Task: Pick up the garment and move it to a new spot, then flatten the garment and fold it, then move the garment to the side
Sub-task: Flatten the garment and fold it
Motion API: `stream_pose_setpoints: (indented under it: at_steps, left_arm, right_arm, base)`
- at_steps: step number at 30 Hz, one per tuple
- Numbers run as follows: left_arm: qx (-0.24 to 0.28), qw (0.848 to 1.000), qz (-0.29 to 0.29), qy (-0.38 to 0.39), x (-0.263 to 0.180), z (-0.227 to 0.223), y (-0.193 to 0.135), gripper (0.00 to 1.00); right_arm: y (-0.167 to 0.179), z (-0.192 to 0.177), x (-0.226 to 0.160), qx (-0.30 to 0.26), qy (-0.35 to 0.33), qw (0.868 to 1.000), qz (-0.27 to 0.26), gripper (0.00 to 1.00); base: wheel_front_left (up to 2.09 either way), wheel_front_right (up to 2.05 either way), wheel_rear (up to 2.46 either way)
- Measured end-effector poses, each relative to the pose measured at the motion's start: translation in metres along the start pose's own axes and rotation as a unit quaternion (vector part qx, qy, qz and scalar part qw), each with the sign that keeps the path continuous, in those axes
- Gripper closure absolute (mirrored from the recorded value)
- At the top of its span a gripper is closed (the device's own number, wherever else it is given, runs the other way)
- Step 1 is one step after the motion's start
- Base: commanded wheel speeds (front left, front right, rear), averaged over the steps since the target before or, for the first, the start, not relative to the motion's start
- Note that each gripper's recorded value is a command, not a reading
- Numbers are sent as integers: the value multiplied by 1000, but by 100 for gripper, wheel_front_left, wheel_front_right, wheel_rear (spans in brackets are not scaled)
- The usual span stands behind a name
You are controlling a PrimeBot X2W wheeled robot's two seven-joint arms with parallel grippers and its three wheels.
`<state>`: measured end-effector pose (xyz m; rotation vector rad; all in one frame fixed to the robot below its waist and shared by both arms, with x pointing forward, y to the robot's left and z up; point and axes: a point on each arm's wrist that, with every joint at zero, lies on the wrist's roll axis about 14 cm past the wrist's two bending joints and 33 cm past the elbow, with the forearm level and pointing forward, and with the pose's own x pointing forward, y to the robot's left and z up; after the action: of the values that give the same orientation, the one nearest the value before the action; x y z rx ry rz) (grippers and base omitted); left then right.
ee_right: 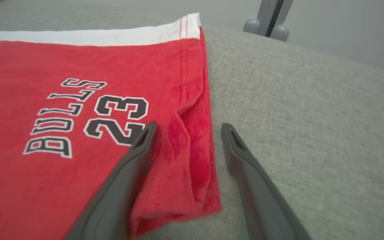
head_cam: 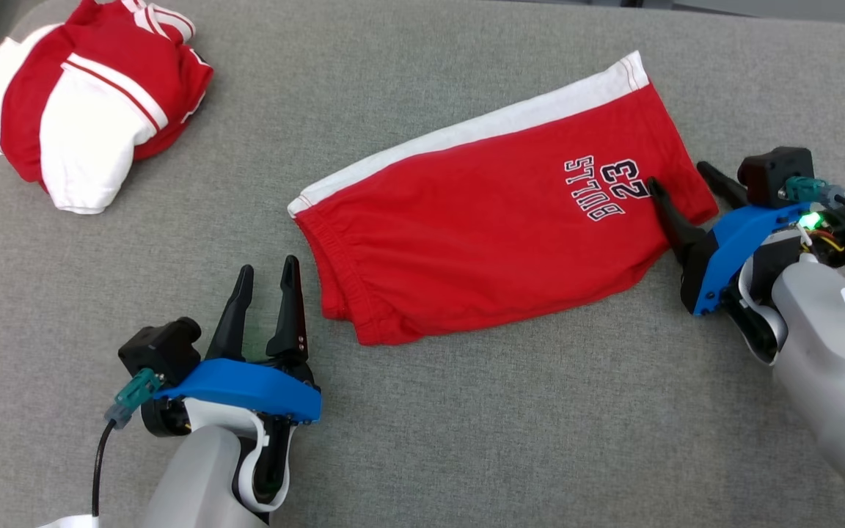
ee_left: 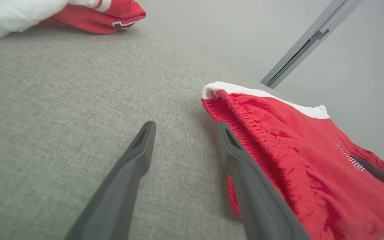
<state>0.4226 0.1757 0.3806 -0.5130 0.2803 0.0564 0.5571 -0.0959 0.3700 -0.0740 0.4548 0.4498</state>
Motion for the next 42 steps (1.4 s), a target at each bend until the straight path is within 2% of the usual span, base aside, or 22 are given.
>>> stream_pose_setpoints:
  at_steps: [2, 3, 4, 14, 19, 27, 30, 36, 40, 42]
  left_arm:
    - [5, 1000, 1, -3, -4, 2, 1, 0]
    - [10, 1000, 2, -5, -5, 4, 1, 0]
    - [15, 1000, 7, -7, -7, 5, 3, 0]
    - [52, 998, 15, -32, -33, 20, 3, 0]
    - [86, 996, 2, -24, -52, 11, -5, 0]
    - [112, 993, -27, -22, -82, 2, -18, 0]
    - [117, 992, -35, -26, -89, 1, -23, 0]
    - [118, 992, -39, -26, -99, -2, -24, 0]
    - [117, 992, -38, -22, -100, -6, -23, 0]
    - [114, 993, -37, -18, -100, -7, -23, 0]
  right_arm:
    - [3, -7, -4, 6, 15, 1000, 2, 0]
    - [5, -10, -7, 5, 21, 1000, 4, 28]
    - [8, -13, -10, 7, 24, 1000, 6, 100]
    - [8, -27, -58, 102, -6, 994, -34, 100]
    - [10, -38, -91, 141, -19, 988, -58, 100]
    - [4, -52, -142, 192, -40, 976, -100, 100]
    - [8, -63, -156, 204, -37, 972, -108, 100]
    - [6, -60, -163, 208, -51, 970, -117, 100]
    - [2, -44, -156, 191, -69, 973, -111, 100]
    - [3, -22, -147, 178, -93, 975, -99, 100]
  base:
    - [0, 0, 0]
    - [0, 0, 0]
    - [0, 0, 0]
    - [0, 0, 0]
    - [0, 0, 0]
    - [0, 0, 0]
    - [0, 0, 0]
    - [0, 0, 0]
    - [0, 0, 0]
    - [0, 0, 0]
